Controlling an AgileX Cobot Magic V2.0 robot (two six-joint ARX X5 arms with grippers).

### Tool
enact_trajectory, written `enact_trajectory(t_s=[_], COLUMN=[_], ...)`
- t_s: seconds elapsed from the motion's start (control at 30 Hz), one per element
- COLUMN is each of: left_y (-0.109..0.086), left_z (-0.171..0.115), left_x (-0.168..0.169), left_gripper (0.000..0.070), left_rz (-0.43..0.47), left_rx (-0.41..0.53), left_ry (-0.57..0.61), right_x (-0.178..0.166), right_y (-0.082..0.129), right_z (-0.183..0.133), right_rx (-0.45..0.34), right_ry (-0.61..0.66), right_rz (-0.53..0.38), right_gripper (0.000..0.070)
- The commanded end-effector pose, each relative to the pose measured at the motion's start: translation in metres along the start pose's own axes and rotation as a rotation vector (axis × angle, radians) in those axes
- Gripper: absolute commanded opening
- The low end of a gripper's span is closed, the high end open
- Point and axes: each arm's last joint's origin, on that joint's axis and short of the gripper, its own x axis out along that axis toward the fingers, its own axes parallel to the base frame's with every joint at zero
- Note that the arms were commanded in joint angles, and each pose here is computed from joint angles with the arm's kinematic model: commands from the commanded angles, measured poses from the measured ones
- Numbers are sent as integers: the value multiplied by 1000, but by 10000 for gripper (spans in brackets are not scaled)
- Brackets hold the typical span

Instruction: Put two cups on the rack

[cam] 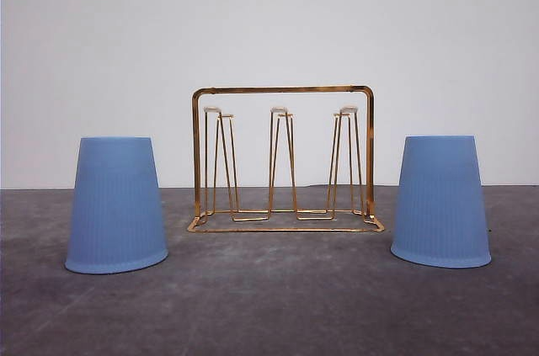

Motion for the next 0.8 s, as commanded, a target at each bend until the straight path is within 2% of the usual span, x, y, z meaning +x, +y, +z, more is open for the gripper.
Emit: enact_trajectory(t_s=[0.0, 0.53, 0.77], left_y=[1, 1, 1], left_z=[-5, -5, -5], left_x=[1, 1, 1], left_gripper=[16, 16, 16], left_rz=[1, 1, 1], left_rx=[0, 0, -2], left_ry=[17, 17, 17], right_x=[0, 0, 0], right_y=[0, 0, 0], right_z=[0, 0, 0], right_rx=[-4, -3, 51], right_ry=[-9, -11, -12], right_rz=[2, 2, 7], right_gripper=[17, 17, 17])
